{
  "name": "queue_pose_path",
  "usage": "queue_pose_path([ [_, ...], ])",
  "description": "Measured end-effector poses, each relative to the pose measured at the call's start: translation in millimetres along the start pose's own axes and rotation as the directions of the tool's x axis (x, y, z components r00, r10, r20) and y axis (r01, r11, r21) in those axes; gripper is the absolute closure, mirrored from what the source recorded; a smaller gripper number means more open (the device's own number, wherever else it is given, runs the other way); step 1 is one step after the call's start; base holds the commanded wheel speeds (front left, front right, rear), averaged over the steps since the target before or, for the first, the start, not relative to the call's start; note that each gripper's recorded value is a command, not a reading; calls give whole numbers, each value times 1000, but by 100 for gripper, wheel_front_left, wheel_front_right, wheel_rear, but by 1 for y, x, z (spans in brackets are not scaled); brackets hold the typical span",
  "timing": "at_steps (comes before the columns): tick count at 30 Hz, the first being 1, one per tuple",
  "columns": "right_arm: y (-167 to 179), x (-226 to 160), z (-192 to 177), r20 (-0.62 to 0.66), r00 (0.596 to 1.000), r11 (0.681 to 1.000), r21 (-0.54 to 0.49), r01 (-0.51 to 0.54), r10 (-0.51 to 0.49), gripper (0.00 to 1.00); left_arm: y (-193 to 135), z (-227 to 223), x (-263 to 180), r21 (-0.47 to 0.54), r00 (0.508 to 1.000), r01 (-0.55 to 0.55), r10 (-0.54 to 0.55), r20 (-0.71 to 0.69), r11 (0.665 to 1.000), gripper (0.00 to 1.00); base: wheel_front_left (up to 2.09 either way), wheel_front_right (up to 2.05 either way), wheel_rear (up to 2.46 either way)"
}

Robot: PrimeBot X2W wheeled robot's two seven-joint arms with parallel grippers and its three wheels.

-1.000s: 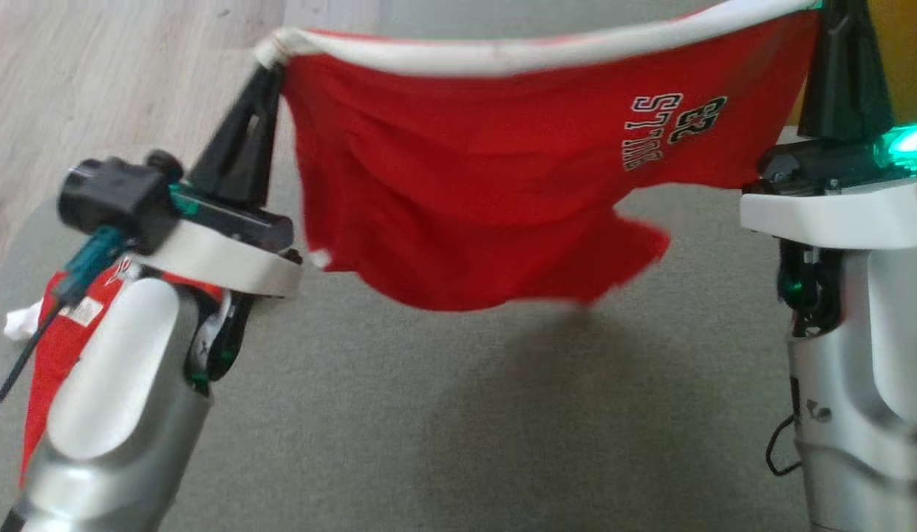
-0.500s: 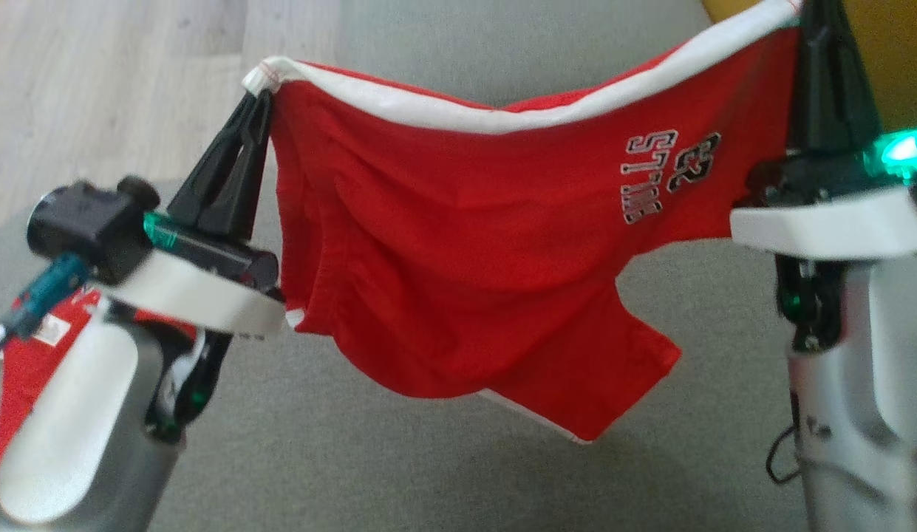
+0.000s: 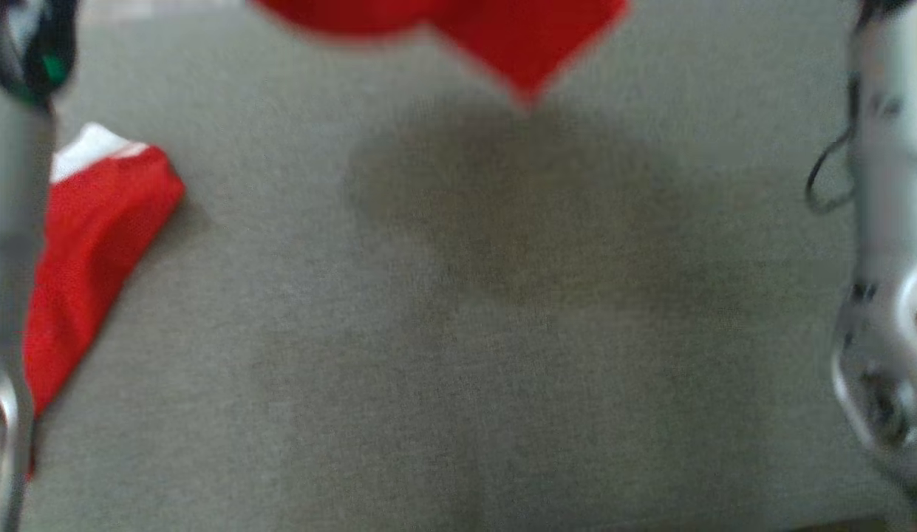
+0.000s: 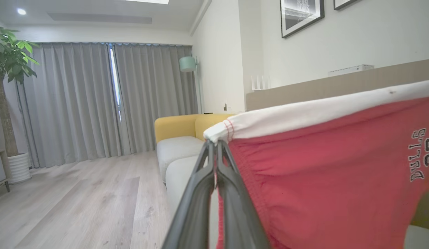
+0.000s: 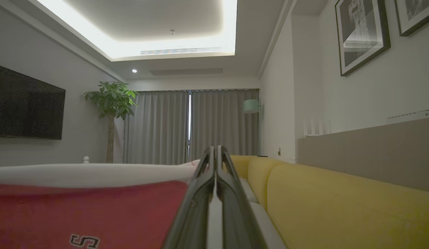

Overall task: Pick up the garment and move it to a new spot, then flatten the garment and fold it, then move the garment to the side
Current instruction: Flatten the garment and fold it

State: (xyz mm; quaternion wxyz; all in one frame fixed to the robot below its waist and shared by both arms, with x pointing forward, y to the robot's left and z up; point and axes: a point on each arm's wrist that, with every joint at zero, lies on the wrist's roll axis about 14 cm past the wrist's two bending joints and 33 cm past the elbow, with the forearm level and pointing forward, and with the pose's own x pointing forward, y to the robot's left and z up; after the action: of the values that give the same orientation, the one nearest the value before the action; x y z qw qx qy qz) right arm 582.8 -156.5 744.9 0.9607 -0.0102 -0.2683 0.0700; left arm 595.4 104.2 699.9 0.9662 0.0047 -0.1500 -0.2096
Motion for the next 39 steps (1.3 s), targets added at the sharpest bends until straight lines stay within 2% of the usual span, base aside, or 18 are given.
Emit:
queue_pose_path([
  [3,-17,25,-7,15,999,999,-14,40,-40,100,7,0,30,7,998,-4,4,60,1000,100,0,0,0],
  [7,-24,38,-22,8,998,998,-36,57,-56,100,11,-11,49,-7,996,-6,7,90,1000,100,0,0,0],
  [10,-22,36,-55,-47,998,998,-51,47,-49,100,14,-42,52,-14,998,-10,11,62,1000,100,0,0,0],
  [13,-19,22,-99,-143,989,997,-63,37,-46,100,6,-82,46,-66,1000,0,0,-10,998,100,0,0,0],
  [16,-12,-9,-155,-293,955,998,-59,18,-34,100,-4,-120,27,-87,995,17,-26,-101,996,100,0,0,0],
  [19,-2,-51,-201,-446,895,998,-59,-27,-2,100,-17,-156,-2,-109,978,34,-55,-199,993,100,0,0,0],
  [21,0,-76,-218,-519,855,996,-67,-58,15,100,-23,-170,-21,-149,968,22,-58,-244,989,100,0,0,0],
  [26,-7,-109,-222,-594,804,995,-70,-73,17,100,-44,-175,-62,-212,957,21,-81,-280,977,100,0,0,0],
  [27,-6,-121,-219,-611,792,994,-68,-82,23,100,-55,-179,-82,-217,946,38,-105,-307,975,100,0,0,0],
  [32,-7,-152,-208,-642,766,995,-52,-83,30,100,-78,-183,-132,-203,919,81,-152,-364,976,100,0,0,0],
  [39,-10,-189,-189,-670,741,996,-36,-80,36,100,-103,-170,-175,-177,909,132,-191,-369,975,100,0,0,0],
])
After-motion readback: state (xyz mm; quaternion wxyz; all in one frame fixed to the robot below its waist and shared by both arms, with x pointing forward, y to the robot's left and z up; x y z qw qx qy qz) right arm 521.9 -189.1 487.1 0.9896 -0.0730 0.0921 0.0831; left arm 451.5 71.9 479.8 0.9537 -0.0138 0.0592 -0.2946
